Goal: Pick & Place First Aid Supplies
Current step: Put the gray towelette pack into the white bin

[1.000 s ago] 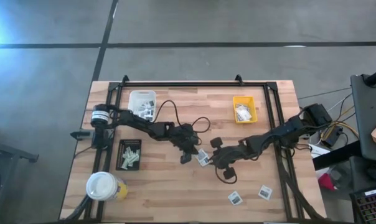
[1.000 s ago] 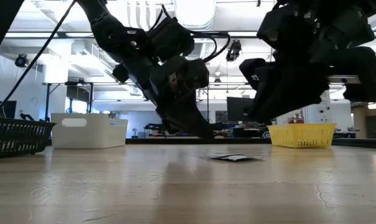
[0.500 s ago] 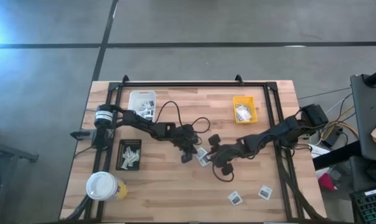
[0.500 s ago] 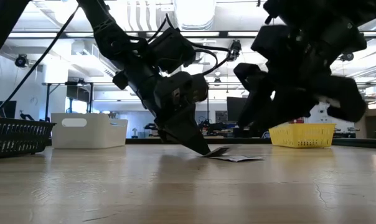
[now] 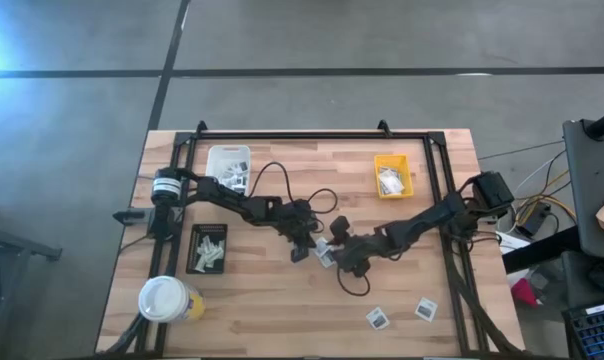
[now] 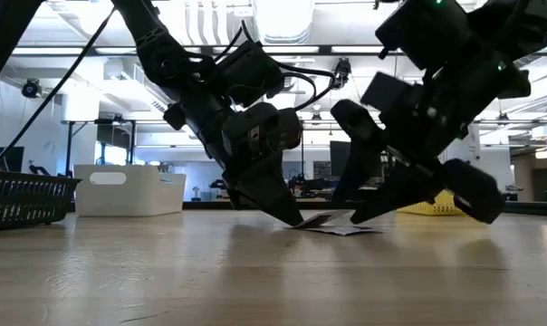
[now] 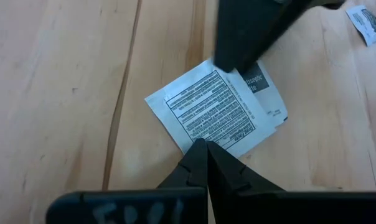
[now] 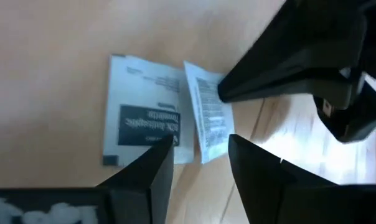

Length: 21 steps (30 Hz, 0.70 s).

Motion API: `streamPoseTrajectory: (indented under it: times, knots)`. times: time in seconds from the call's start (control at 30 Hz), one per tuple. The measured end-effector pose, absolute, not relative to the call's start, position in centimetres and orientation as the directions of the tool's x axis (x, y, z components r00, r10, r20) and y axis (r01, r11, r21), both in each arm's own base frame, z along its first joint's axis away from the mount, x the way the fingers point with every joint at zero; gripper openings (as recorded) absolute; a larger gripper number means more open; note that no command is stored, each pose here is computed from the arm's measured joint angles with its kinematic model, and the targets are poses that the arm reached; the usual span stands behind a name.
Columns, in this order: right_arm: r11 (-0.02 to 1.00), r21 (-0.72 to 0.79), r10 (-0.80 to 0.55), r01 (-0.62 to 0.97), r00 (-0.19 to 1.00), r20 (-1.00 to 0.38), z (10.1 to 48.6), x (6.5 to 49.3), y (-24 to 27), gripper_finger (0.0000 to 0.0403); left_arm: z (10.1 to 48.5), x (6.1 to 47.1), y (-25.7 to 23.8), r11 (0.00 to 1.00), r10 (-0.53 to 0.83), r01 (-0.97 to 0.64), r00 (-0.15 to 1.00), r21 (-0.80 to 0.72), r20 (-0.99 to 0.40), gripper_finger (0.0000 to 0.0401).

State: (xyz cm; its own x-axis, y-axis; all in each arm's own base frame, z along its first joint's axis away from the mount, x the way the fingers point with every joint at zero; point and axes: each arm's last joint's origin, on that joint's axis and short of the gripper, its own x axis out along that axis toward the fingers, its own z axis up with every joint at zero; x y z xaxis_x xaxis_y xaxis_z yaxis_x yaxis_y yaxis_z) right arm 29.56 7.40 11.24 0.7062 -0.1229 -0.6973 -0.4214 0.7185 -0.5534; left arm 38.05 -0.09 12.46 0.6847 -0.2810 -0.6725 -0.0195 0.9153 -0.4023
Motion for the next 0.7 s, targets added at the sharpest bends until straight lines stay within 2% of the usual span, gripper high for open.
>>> streamPoseTrajectory:
  times: [0.13,0.7]
  knots:
    - [0.685,-0.597,-0.183,-0.418,0.694,-0.696,10.5,29.6,7.2,0.0139,12.5,38.1,-0.1,0.915,-0.282,-0.018,0.687,-0.404,-0.670,0.0000]
    - [0.684,-0.616,-0.176,-0.391,0.731,-0.660,10.7,30.8,7.6,0.0034,12.7,38.3,-0.1,0.904,-0.283,-0.030,0.706,-0.427,-0.649,0.0000]
